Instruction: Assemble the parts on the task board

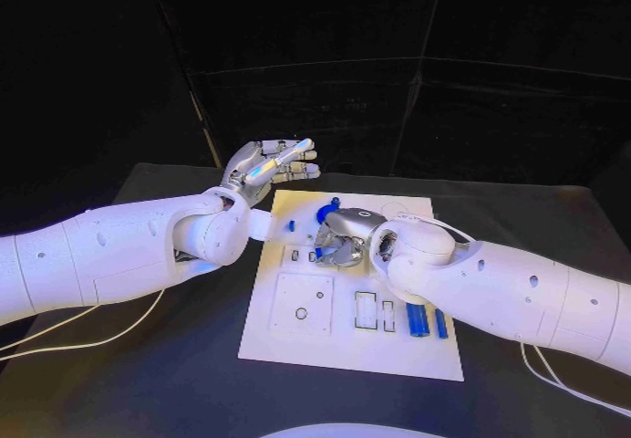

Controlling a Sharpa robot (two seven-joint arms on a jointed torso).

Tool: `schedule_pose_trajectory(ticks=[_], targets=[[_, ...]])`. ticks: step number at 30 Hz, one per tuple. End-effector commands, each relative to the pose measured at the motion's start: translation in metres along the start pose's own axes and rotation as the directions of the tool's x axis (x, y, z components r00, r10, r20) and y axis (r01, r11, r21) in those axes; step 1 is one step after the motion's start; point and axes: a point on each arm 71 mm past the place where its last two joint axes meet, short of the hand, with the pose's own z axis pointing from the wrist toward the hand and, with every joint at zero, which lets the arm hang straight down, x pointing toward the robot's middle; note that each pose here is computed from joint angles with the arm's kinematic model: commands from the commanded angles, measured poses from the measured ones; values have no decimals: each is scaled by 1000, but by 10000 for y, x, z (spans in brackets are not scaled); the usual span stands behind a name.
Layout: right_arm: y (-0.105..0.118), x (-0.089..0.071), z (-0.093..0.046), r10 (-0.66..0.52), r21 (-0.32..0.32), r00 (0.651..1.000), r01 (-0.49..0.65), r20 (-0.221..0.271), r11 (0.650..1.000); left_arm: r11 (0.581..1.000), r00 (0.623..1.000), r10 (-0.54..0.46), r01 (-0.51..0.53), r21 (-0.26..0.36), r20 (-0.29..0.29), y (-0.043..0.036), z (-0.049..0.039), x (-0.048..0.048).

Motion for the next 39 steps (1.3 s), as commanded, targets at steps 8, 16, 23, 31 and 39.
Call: schedule_pose_trajectory(ticks=[8,16,23,31,39], targets=[[-43,69,-16,-25,19,998,26,-53,999,1000,1000,-3,3,13,-4,-19,4,4],[-49,72,-19,-31,23,998,32,-53,999,1000,1000,-3,3,13,-4,-18,6,5],[-53,68,-19,-37,31,998,38,-42,999,1000,1000,-4,4,11,-6,-16,7,6],[-54,58,-19,-37,39,999,38,-20,999,1000,1000,-5,5,10,-7,-15,7,6],[-53,41,-17,-27,45,999,26,19,999,1000,1000,-4,4,12,-6,-16,9,6]])
